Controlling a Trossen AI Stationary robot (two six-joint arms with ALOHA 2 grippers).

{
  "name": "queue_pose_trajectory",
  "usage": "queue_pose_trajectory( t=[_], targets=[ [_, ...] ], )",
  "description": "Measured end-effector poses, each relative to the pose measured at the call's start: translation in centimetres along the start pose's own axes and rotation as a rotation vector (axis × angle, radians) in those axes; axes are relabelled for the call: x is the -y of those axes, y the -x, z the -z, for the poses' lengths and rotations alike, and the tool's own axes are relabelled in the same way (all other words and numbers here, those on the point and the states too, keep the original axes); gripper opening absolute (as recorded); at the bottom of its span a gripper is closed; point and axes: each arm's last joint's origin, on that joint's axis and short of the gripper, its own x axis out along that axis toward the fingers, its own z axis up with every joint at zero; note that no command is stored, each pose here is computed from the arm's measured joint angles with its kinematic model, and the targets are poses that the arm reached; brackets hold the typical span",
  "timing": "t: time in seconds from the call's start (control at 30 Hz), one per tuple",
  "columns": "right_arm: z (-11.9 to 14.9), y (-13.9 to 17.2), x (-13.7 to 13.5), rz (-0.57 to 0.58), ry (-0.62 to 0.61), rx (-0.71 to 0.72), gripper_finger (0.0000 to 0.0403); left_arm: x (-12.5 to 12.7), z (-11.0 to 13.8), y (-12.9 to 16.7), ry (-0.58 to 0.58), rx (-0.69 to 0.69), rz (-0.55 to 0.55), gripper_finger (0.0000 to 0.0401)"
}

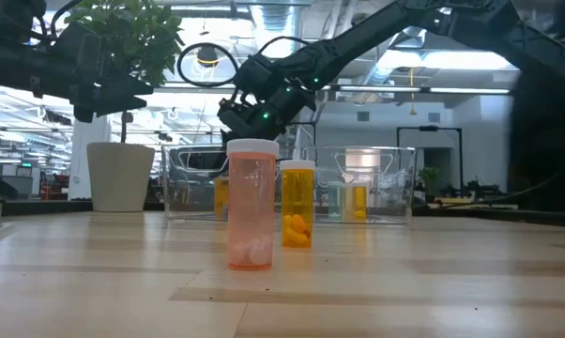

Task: Pick and place medicine bottles into bin by pill shape (circle, oval)
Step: Put the big orange capsule bottle into the left transparent bin, then put the small orange capsule bottle into the left transparent bin

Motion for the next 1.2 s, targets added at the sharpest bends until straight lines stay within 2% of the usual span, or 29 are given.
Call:
queue_pose_trajectory(
  t=[0.3, 0.4, 0.5, 0.57, 0.63, 0.73, 0.83, 1.03, 1.2],
  targets=[
    [-0.5, 0.4, 0.0, 0.014, 0.006, 0.013, 0.0305, 0.0, 0.0, 0.0, 0.000, 0.000, 0.000, 0.0240],
    [-1.9, 1.4, -0.2, 0.023, 0.049, 0.037, 0.0305, 0.0, 0.0, 0.0, 0.000, 0.000, 0.000, 0.0240],
    [-3.6, 3.3, -0.5, 0.022, 0.084, -0.008, 0.0305, 0.0, 0.0, 0.0, -0.001, 0.000, 0.000, 0.0240],
    [-4.4, 5.2, -0.9, 0.012, 0.093, -0.084, 0.0305, 0.0, 0.0, 0.0, -0.008, 0.000, -0.001, 0.0240],
    [-4.4, 7.6, -1.6, -0.014, 0.087, -0.242, 0.0305, 0.0, 0.0, 0.0, -0.010, 0.000, 0.000, 0.0240],
    [-3.2, 11.7, -3.4, -0.056, 0.043, -0.517, 0.0305, 0.0, 0.0, 0.0, -0.022, 0.000, 0.000, 0.0240],
    [-2.2, 14.2, -5.7, -0.070, -0.013, -0.661, 0.0305, 0.0, 0.0, 0.0, -0.039, 0.001, 0.000, 0.0240],
    [-0.4, 17.2, -11.8, -0.073, -0.007, -0.567, 0.0305, 0.0, 0.1, 0.0, -0.052, -0.009, 0.001, 0.0240],
    [4.4, 16.0, -17.5, -0.031, 0.050, -0.358, 0.0305, 0.0, 0.1, 0.0, -0.054, -0.015, 0.000, 0.0240]
  ],
)
